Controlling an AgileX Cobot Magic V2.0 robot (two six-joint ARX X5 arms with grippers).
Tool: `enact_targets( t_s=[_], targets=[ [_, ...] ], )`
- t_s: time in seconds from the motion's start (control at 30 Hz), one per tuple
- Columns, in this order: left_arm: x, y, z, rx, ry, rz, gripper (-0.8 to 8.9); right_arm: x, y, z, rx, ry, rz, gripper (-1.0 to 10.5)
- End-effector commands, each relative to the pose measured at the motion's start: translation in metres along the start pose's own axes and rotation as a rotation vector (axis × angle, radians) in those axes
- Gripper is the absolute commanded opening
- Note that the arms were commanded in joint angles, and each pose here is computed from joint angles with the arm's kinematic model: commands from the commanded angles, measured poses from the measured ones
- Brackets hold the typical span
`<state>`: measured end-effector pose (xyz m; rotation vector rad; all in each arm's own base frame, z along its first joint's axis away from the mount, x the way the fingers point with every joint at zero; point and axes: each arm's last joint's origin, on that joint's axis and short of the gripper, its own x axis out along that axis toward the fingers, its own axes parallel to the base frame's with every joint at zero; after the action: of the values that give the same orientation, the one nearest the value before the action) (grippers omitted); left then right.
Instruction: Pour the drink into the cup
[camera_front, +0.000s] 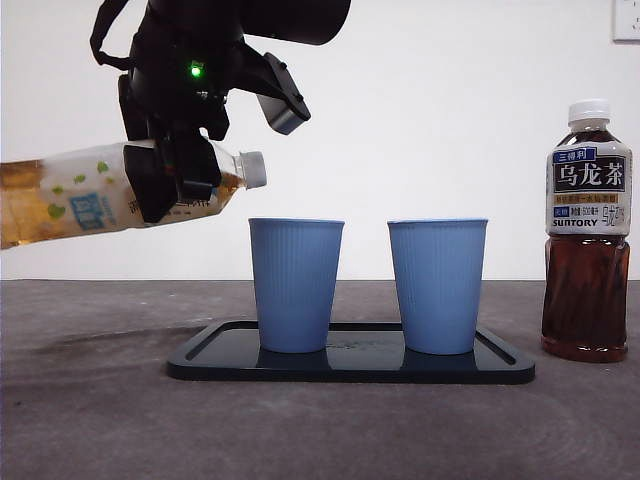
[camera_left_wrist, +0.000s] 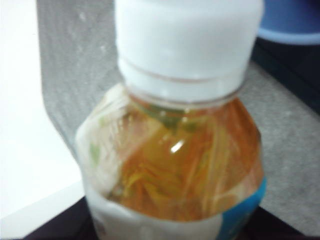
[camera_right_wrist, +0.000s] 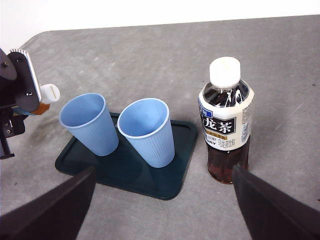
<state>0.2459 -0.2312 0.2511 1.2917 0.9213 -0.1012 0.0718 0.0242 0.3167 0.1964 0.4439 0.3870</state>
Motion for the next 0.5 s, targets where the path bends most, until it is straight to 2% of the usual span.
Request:
enact_targets(
  t_s=[0.03,0.5],
  targets=[
    [-0.0051,0.0005,0.0077,0.022,-0.005,0.053,1.82,-0.0019,0.0015,0.0034,0.005,-0.015,0.009,4.4],
    [-0.0022,-0.0041,0.013,0.075,0.026,0.129,1.82,-0.0019,0.0014,0.0033,0.005,-0.015,0.008,4.4]
  ],
)
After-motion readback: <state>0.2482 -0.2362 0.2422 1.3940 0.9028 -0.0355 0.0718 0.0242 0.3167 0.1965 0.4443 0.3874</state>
